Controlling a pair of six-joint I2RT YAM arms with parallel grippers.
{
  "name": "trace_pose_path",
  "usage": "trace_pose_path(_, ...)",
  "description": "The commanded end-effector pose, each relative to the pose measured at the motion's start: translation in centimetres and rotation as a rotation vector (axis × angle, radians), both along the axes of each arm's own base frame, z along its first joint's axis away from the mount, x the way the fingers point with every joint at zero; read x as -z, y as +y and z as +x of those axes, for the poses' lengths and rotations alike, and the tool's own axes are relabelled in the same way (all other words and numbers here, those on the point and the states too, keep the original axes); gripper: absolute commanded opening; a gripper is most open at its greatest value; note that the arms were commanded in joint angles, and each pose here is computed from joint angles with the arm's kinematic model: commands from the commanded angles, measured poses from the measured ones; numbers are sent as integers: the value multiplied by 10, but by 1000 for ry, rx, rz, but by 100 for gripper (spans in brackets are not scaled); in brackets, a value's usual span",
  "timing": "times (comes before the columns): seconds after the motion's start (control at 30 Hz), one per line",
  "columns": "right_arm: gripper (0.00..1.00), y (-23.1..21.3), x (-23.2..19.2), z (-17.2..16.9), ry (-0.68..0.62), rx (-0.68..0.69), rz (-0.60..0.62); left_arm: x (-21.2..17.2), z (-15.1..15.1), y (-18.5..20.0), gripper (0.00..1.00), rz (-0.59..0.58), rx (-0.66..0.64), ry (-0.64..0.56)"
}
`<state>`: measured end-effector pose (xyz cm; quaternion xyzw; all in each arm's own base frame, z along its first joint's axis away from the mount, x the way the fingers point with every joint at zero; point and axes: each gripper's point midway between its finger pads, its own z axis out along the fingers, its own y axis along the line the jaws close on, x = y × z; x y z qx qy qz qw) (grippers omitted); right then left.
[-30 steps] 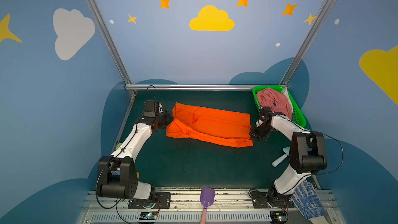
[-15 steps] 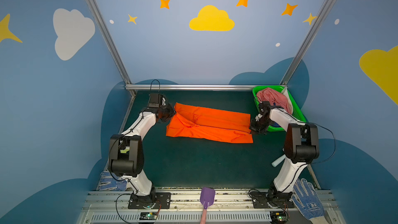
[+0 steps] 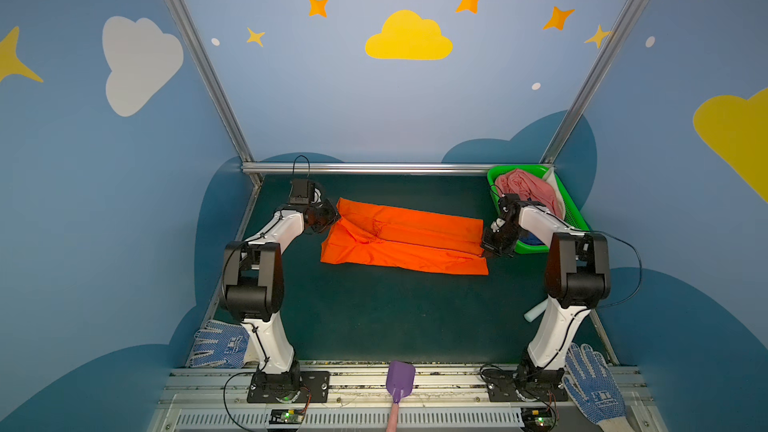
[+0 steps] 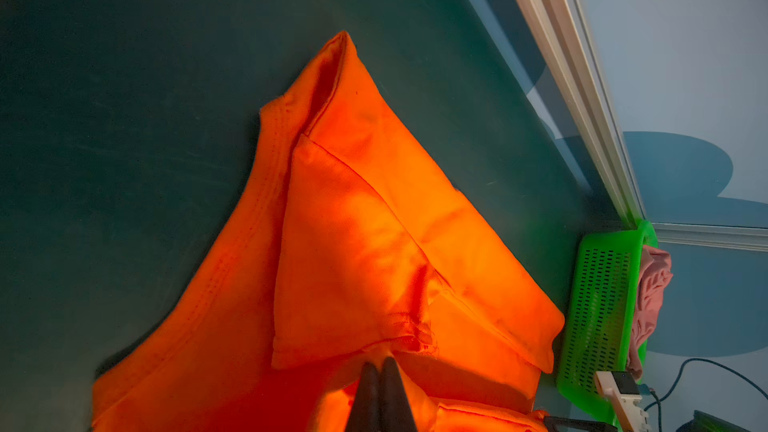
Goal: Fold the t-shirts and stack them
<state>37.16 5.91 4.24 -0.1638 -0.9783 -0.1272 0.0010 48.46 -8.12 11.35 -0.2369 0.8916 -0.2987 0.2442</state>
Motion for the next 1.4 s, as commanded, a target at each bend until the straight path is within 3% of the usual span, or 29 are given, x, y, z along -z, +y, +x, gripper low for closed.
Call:
trace_pose_path(0.0, 0, -9, 5, 3, 26, 32, -13, -5, 14, 1, 5, -5, 15, -40)
trace_pose_path(0.13, 1, -9, 6, 7, 29, 37, -9, 1, 20, -1, 5, -23, 25, -31)
trace_pose_path(0.4, 16, -8, -1, 14, 5, 50, -1, 2, 27, -4, 7, -47, 21, -29)
trace_pose_path(0.83, 38, 0, -37, 22, -88, 30, 12, -24, 38, -7, 34, -65, 23, -84)
trace_pose_path(1.03, 47, 5, -62, 26, -156, 1, 14, -52, 28, -6, 47, -56, 32, -124)
trace_pose_path(1.27, 52, 17, -84, 26, -215, -46, 23, -40, -13, -21, 42, 15, 80, -6)
trace_pose_path(1.37, 46, 26, -88, 23, -227, -73, 34, -25, -30, -34, 37, 55, 118, 57)
